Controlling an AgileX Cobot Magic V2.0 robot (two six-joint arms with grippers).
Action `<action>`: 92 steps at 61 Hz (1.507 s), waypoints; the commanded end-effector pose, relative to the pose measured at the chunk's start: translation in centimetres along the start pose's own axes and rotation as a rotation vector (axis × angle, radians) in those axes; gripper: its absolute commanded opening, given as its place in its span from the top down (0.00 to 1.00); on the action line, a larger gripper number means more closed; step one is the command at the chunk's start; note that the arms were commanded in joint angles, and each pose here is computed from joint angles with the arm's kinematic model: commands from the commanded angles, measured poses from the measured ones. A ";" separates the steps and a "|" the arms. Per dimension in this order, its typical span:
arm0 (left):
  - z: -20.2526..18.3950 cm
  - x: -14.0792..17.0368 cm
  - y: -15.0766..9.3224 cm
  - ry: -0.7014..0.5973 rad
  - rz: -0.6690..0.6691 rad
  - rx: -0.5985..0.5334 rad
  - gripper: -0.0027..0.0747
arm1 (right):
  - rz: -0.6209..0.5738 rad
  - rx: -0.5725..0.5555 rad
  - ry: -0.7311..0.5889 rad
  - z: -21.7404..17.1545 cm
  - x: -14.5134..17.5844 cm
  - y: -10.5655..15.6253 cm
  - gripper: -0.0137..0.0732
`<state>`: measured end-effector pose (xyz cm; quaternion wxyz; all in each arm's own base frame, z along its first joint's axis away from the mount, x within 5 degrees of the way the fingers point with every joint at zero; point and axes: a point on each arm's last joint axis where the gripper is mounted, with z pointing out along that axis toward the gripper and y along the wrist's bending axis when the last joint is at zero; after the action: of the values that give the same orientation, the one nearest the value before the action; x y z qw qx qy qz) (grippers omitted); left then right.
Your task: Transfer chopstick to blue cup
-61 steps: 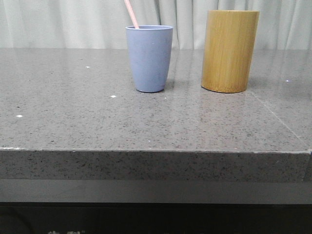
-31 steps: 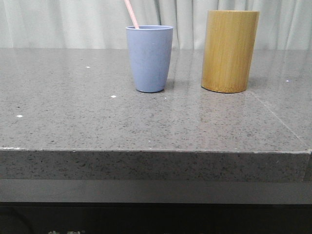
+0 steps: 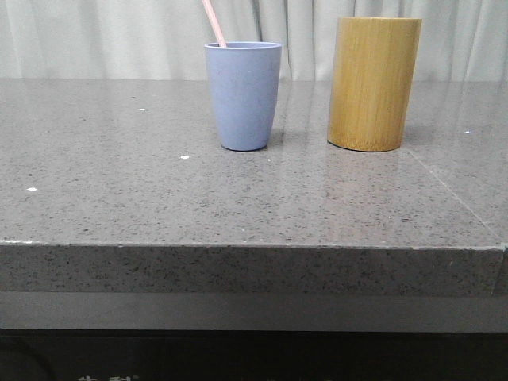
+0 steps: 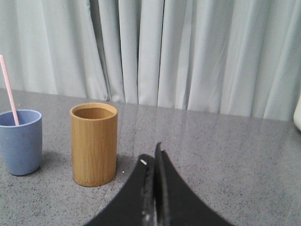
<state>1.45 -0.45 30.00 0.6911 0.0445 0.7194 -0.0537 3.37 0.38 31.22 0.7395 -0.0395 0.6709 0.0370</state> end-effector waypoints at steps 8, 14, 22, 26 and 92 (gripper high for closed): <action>-0.6 -1.4 0.0 -0.112 -0.014 0.002 0.99 | -0.014 0.009 -0.107 -0.6 -1.4 0.0 0.90; -0.6 -1.4 0.0 -0.112 -0.014 0.002 0.99 | -0.014 0.009 -0.107 -0.6 -1.4 0.0 0.90; -0.6 -1.4 0.0 -0.112 -0.014 0.002 0.99 | -0.014 0.009 -0.107 -0.6 -1.4 0.0 0.90; -0.6 -1.4 0.0 -0.112 -0.014 0.002 0.99 | -0.014 0.009 -0.107 -0.6 -1.4 0.0 0.90; 3.1 5.5 0.7 -0.103 -0.023 -0.087 0.99 | -0.014 0.009 -0.107 -0.6 -1.4 0.0 0.90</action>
<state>4.48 -0.36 23.81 0.6787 0.0123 0.7337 -0.0286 2.81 0.32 31.15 0.7455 -0.0392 0.6643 0.0373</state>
